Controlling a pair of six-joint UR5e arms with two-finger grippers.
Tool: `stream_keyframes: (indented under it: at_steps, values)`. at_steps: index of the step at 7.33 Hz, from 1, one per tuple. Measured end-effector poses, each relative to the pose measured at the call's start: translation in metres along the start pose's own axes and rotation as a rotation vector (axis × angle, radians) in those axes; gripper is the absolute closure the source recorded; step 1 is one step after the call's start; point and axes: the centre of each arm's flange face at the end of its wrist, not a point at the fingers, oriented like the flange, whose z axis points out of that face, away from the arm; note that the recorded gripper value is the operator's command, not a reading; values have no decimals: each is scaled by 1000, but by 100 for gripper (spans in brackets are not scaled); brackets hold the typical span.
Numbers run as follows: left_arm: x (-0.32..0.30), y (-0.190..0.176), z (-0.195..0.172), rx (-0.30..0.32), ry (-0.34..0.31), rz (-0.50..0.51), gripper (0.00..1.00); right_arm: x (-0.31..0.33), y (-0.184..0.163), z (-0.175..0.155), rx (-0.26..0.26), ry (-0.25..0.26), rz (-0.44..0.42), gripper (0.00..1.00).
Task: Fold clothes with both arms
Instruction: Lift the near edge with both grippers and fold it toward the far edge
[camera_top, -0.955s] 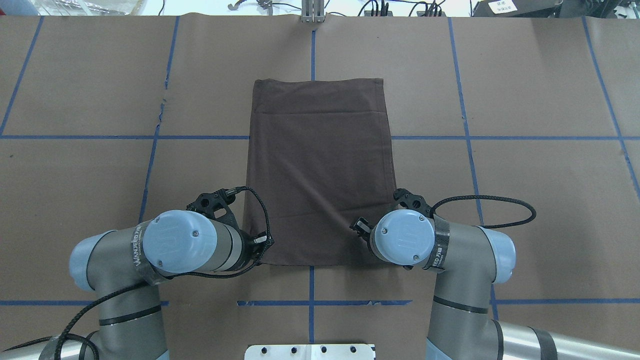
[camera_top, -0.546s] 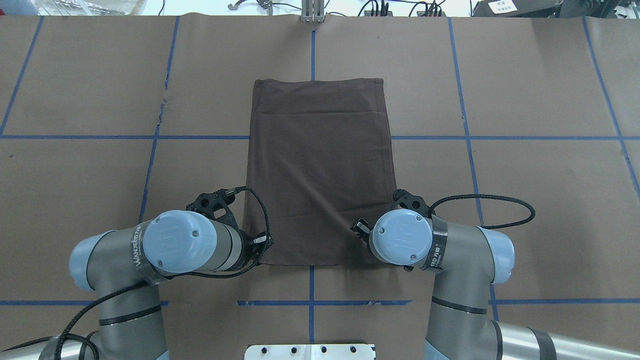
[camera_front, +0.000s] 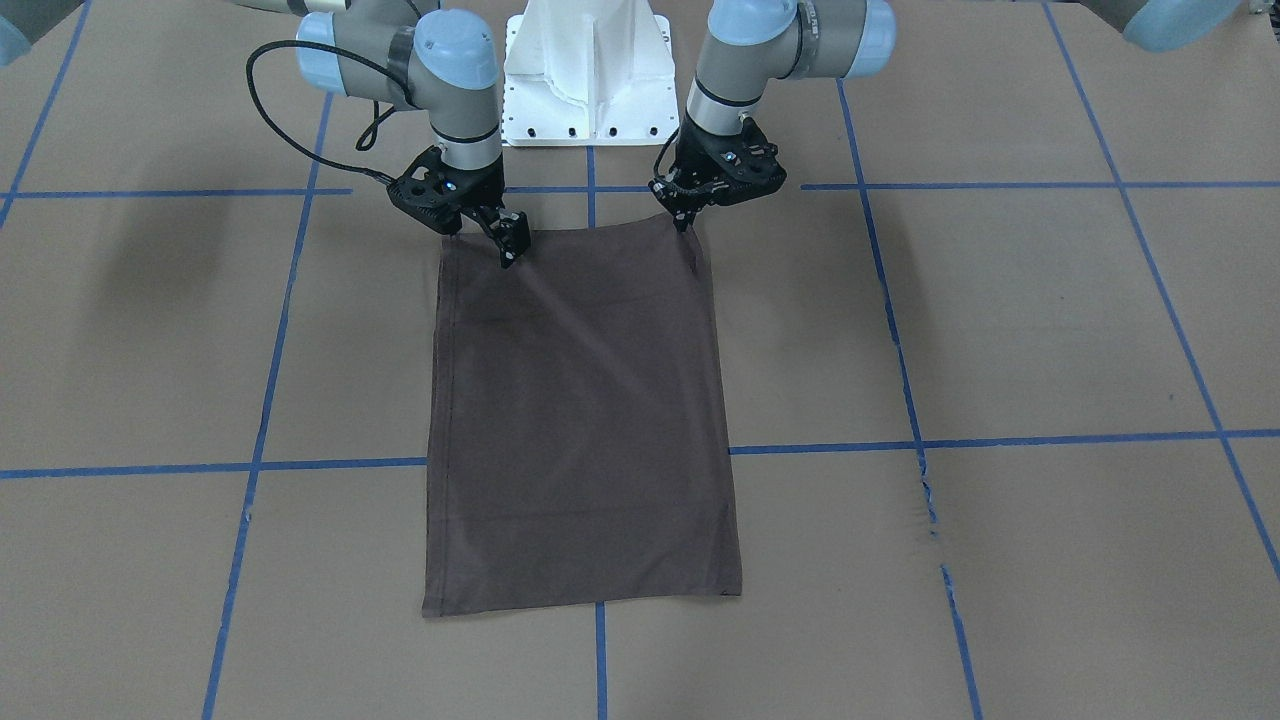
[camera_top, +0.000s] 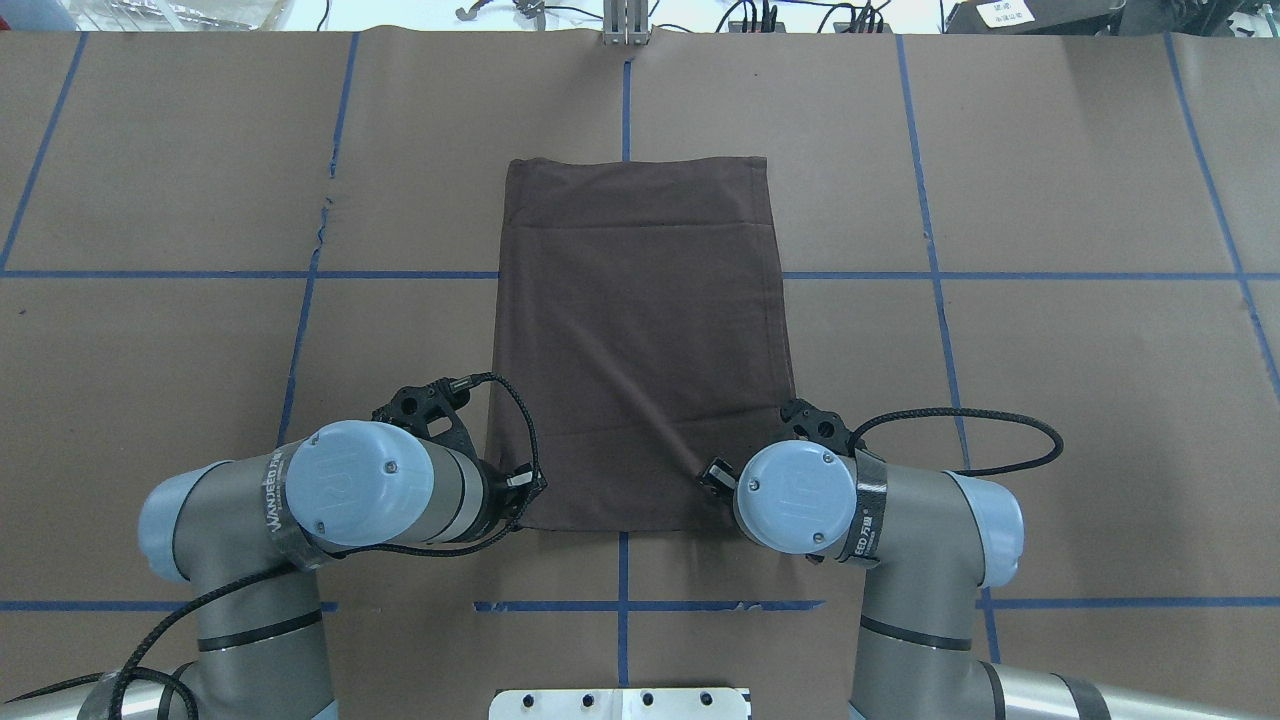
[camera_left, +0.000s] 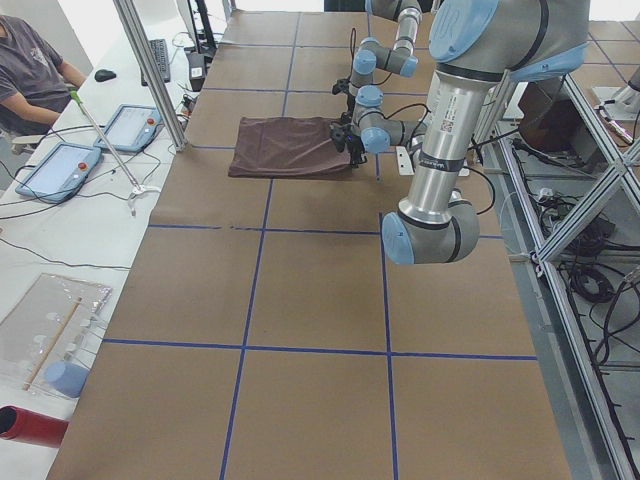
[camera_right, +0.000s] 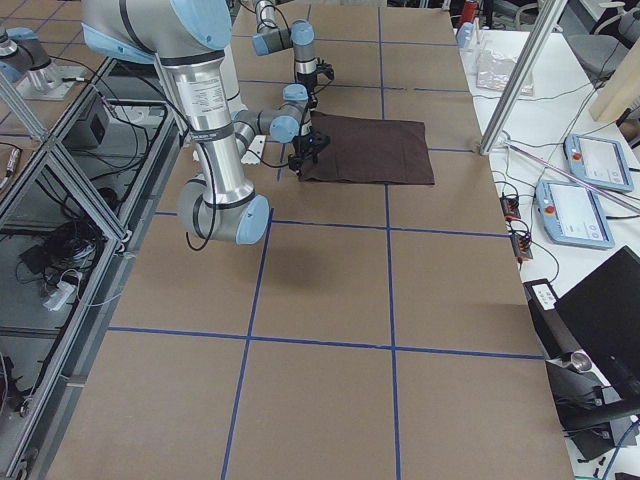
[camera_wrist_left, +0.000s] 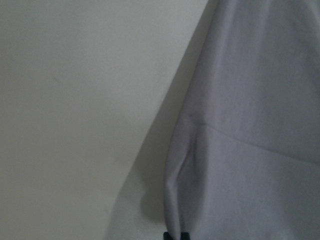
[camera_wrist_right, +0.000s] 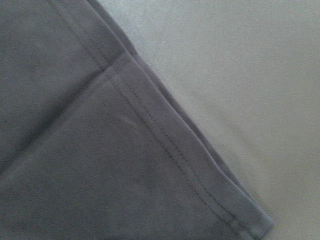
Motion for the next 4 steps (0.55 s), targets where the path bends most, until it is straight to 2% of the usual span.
stream_keyframes:
  at_steps: [3,4]
  values:
    - [0,1,0,-1,-1,1,100,4,6,3,-3,6,-4,0]
    - [0,1,0,-1,-1,1,100,4,7,3,-4,7,-5,19]
